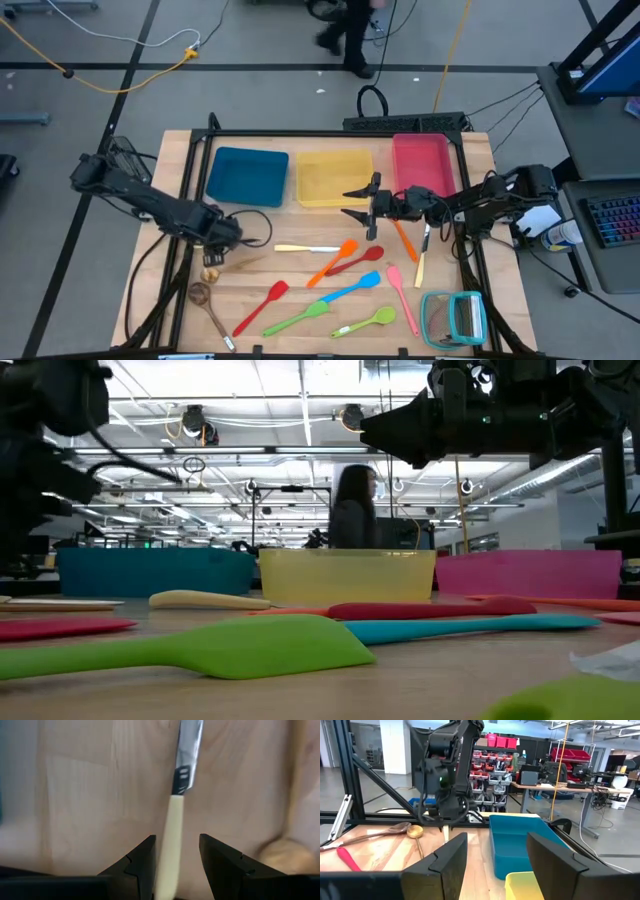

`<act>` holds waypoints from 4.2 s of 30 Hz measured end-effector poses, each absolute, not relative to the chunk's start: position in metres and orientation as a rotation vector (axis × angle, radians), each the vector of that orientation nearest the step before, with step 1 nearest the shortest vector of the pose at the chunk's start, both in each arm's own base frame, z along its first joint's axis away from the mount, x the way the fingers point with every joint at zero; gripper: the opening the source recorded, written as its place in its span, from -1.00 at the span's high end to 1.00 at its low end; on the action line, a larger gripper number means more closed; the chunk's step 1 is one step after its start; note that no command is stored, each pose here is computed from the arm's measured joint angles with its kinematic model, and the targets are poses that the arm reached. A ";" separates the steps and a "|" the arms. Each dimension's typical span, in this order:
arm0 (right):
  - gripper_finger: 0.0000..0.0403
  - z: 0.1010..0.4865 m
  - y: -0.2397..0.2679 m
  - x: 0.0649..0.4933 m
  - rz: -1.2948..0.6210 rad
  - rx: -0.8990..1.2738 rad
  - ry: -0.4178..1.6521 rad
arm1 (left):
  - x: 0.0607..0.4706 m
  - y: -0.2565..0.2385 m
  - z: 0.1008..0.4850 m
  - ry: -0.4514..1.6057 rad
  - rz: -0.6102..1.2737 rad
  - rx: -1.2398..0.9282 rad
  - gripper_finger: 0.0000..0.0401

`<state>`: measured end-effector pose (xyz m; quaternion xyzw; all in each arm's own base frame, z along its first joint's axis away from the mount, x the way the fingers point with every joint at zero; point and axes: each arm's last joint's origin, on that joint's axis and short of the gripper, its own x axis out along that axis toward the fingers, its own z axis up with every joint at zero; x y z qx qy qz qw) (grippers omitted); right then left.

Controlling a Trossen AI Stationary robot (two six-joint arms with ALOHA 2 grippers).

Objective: Pick & Place Kitchen Items
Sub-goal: Put the left yellow knife into the blue bin

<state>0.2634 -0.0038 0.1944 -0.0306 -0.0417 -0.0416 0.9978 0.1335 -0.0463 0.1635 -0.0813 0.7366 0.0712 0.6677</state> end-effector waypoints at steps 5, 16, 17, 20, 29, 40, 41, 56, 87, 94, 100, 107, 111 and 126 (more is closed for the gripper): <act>0.03 0.194 -0.004 0.263 -0.083 -0.061 -0.083 | 0.139 -0.049 0.150 1.779 0.154 -0.135 0.23; 0.03 0.194 -0.004 0.263 -0.082 -0.061 -0.084 | 0.146 -0.048 0.131 1.923 0.126 -0.093 0.23; 0.03 0.194 -0.004 0.263 -0.082 -0.061 -0.084 | 0.147 -0.048 0.130 1.924 0.115 -0.092 0.23; 0.03 0.194 -0.004 0.263 -0.082 -0.061 -0.084 | 0.149 -0.047 0.129 1.915 0.099 -0.099 0.29; 0.03 0.194 -0.004 0.263 -0.082 -0.061 -0.084 | 0.153 -0.046 0.127 1.867 0.122 -0.115 0.72; 0.03 0.195 -0.004 0.264 -0.082 -0.061 -0.084 | 0.175 -0.061 0.146 1.707 0.144 -0.018 0.72; 0.03 0.195 -0.004 0.264 -0.082 -0.061 -0.084 | 0.178 -0.061 0.150 1.698 0.143 -0.005 0.72; 0.03 0.195 -0.004 0.264 -0.082 -0.061 -0.085 | 0.209 -0.057 0.223 1.608 0.208 0.228 0.68; 0.03 0.194 -0.004 0.264 -0.082 -0.061 -0.079 | 0.206 0.102 0.223 1.692 0.274 0.303 0.67; 0.03 0.194 -0.004 0.264 -0.083 -0.061 -0.078 | 0.190 0.122 0.207 1.738 0.277 0.282 0.66; 0.03 0.194 -0.004 0.264 -0.083 -0.061 -0.078 | 0.183 0.139 0.195 1.680 0.262 0.281 0.66; 0.03 0.194 -0.004 0.264 -0.084 -0.061 -0.078 | 0.182 0.154 0.180 1.684 0.236 0.260 0.66; 0.03 0.194 -0.004 0.264 -0.084 -0.061 -0.078 | 0.182 0.162 0.166 1.729 0.215 0.227 0.66; 0.03 0.194 -0.004 0.264 -0.084 -0.061 -0.077 | 0.187 0.186 0.131 1.844 0.319 0.263 0.63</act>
